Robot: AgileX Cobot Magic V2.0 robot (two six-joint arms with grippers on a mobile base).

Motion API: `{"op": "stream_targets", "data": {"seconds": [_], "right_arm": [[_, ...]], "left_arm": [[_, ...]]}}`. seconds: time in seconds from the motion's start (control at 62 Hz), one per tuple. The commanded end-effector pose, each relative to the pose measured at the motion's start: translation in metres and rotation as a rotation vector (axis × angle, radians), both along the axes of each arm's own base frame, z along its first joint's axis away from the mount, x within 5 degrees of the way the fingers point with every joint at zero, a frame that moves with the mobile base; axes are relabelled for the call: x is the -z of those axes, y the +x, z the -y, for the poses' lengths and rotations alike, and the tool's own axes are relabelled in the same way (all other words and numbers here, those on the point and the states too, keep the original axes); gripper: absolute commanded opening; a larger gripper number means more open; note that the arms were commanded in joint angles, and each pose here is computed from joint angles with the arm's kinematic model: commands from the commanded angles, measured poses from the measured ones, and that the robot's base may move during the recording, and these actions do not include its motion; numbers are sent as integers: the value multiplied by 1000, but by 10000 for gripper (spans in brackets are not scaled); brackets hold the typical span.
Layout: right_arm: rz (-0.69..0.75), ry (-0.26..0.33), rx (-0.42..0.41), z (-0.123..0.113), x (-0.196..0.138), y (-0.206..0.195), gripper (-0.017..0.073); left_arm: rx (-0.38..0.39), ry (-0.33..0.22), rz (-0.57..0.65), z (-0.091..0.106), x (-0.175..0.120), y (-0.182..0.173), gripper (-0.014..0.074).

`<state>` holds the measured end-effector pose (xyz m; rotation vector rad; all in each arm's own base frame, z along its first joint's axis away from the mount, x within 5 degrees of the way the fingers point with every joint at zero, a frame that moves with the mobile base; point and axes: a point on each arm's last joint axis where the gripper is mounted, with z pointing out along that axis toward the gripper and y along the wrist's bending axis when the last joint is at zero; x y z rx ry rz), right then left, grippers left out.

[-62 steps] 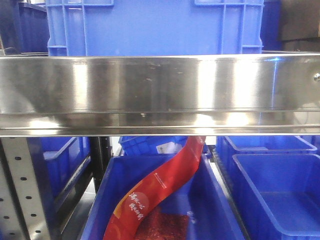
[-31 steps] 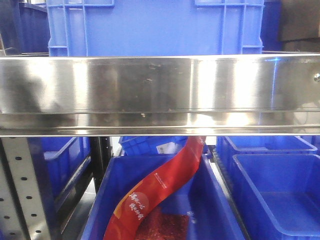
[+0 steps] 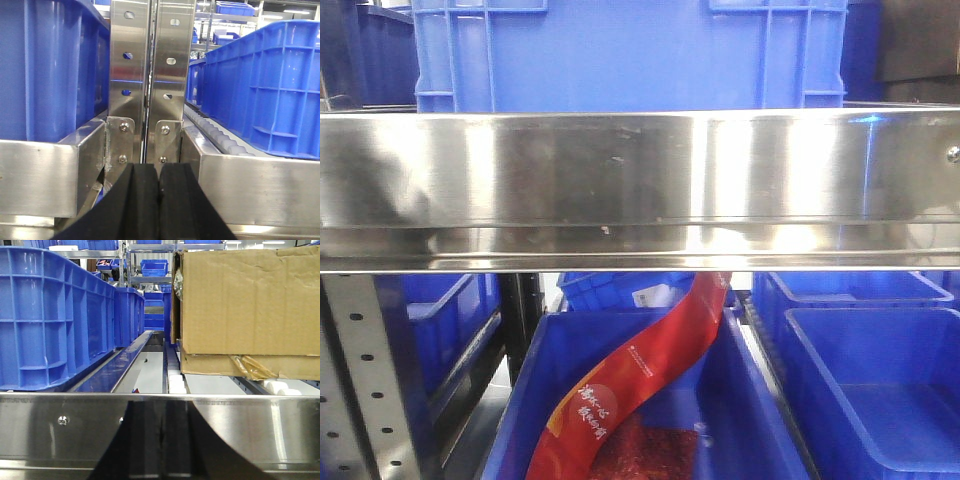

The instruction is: Grab PVC pipe and place in blue bin

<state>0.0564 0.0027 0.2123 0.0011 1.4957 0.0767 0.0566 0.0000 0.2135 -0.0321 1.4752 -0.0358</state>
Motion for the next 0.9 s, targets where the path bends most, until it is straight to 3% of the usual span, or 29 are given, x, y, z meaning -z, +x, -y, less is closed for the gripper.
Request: {"op": "stream_targets", "data": {"seconds": [0.0, 0.887], "right_arm": [[26, 0, 6, 0, -2, 0, -168], [26, 0, 6, 0, -2, 0, -168]], "left_arm": [[7, -5, 20, 0, -2, -1, -111], [7, -5, 20, 0, -2, -1, -111]]}}
